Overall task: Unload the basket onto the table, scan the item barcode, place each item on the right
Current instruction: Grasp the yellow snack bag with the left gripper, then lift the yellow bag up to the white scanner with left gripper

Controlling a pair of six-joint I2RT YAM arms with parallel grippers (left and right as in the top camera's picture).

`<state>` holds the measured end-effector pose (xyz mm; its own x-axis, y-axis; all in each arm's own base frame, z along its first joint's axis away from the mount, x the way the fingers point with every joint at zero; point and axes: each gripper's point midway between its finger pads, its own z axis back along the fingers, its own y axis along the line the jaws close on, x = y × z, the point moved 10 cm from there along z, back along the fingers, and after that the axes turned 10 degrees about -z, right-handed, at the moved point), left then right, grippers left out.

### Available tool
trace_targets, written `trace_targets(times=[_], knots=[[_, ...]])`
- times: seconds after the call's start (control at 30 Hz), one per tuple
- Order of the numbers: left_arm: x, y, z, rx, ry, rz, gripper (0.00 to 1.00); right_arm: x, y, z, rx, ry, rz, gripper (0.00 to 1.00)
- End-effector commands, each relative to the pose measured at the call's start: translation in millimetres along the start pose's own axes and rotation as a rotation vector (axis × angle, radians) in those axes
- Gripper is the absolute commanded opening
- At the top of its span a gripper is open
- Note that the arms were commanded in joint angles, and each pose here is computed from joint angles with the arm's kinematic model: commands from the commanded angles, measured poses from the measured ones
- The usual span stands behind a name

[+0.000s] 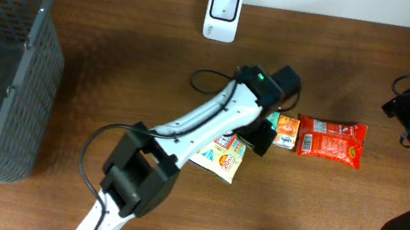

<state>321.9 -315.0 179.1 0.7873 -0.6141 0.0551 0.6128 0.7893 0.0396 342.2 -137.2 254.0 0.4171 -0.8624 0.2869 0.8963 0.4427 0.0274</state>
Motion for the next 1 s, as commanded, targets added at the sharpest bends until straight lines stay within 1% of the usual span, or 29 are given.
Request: trace_targets(times=[0.0, 0.07, 0.1, 0.13, 0.23, 0.27, 0.3, 0.33, 0.4, 0.43, 0.47, 0.5, 0.57, 0.6, 0.63, 0.67, 0.7, 0.73, 0.77, 0.83, 0.87, 0.9, 0.93, 0.97], knots=[[10.2, -6.5, -28.7, 0.13, -0.01, -0.039, 0.95, 2.0, -0.6, 6.3, 0.012, -0.017, -0.005, 0.99], [15.5, -6.5, -35.9, 0.162, -0.033, -0.026, 0.89, 1.9, -0.6, 6.3, 0.012, -0.016, -0.005, 0.99], [20.3, -3.7, -35.6, 0.207, -0.068, -0.021, 0.79, 2.0, -0.6, 6.3, 0.012, -0.017, -0.005, 0.99], [22.8, -0.5, -35.2, 0.256, -0.089, -0.014, 0.72, 2.0, -0.6, 6.3, 0.012, -0.017, -0.005, 0.99], [25.4, -0.4, -43.7, 0.272, -0.091, -0.003, 0.7, 2.0, -0.6, 6.3, 0.012, -0.017, -0.005, 0.99], [24.4, -2.0, -52.3, 0.268, -0.07, 0.018, 0.71, 2.0, -0.6, 6.3, 0.012, -0.017, -0.005, 0.99], [21.0, -5.2, -63.7, 0.242, -0.025, 0.011, 0.75, 1.9, -0.6, 6.3, 0.012, -0.016, -0.004, 0.99], [15.5, -7.0, -74.1, 0.23, 0.032, 0.001, 0.75, 2.0, -0.6, 6.3, 0.012, -0.017, -0.005, 0.99], [14.7, -7.0, -74.9, 0.231, 0.039, 0.0, 0.54, 2.0, -0.6, 6.3, 0.012, -0.017, -0.005, 0.99], [14.7, -7.0, -74.9, 0.231, 0.039, 0.0, 0.33, 2.0, -0.6, 6.3, 0.012, -0.017, -0.005, 0.99], [14.4, -6.5, -74.8, 0.234, 0.041, 0.0, 0.18, 2.0, -0.6, 6.3, 0.012, -0.017, -0.005, 0.99], [13.7, -5.9, -74.0, 0.24, 0.047, -0.001, 0.0, 2.0, -0.6, 6.3, 0.012, -0.017, -0.005, 0.99], [13.6, -4.8, -58.3, 0.236, 0.065, -0.002, 0.0, 2.0, -0.6, 6.3, 0.012, -0.017, -0.005, 0.99], [16.1, -4.4, -43.2, 0.205, 0.058, 0.006, 0.0, 2.0, -0.6, 6.3, 0.012, -0.017, -0.005, 0.99], [22.6, -4.7, -22.2, 0.105, 0.027, 0.028, 0.0, 2.0, -0.6, 6.3, 0.012, -0.017, -0.005, 0.99], [34.5, 3.3, 8.6, -0.091, -0.041, 0.076, 0.0, 2.0, -0.6, 6.3, 0.012, -0.017, -0.005, 0.99], [40.2, 11.7, 24.2, -0.234, -0.079, 0.087, 0.0, 2.0, -0.6, 6.3, 0.012, -0.017, -0.005, 0.99], [46.5, 33.0, 39.5, -0.443, -0.136, 0.077, 0.0, 2.0, -0.6, 6.3, 0.012, -0.017, -0.005, 0.99], [48.1, 51.3, 42.9, -0.578, -0.159, 0.089, 0.0, 2.0, -0.6, 6.3, 0.012, -0.017, -0.005, 0.99], [48.1, 100.2, 29.0, -0.719, -0.161, 0.195, 0.0, 2.0, -0.6, 6.3, 0.012, -0.017, -0.005, 0.99], [47.8, 119.0, 9.9, -0.867, -0.135, 0.254, 0.0, 2.0, -0.6, 6.3, 0.012, -0.017, -0.005, 0.99], [48.9, 125.5, -10.1, -0.994, -0.15, 0.22, 0.0, 2.0, -0.6, 6.3, 0.012, -0.017, -0.005, 0.99], [48.1, 128.6, -30.2, -1.03, -0.125, 0.233, 0.0, 2.0, -0.6, 6.3, 0.012, -0.017, -0.005, 0.99], [46.5, 131.3, -56.2, -1.023, -0.078, 0.255, 0.01, 2.0, -0.6, 6.3, 0.012, -0.017, -0.005, 0.99]])
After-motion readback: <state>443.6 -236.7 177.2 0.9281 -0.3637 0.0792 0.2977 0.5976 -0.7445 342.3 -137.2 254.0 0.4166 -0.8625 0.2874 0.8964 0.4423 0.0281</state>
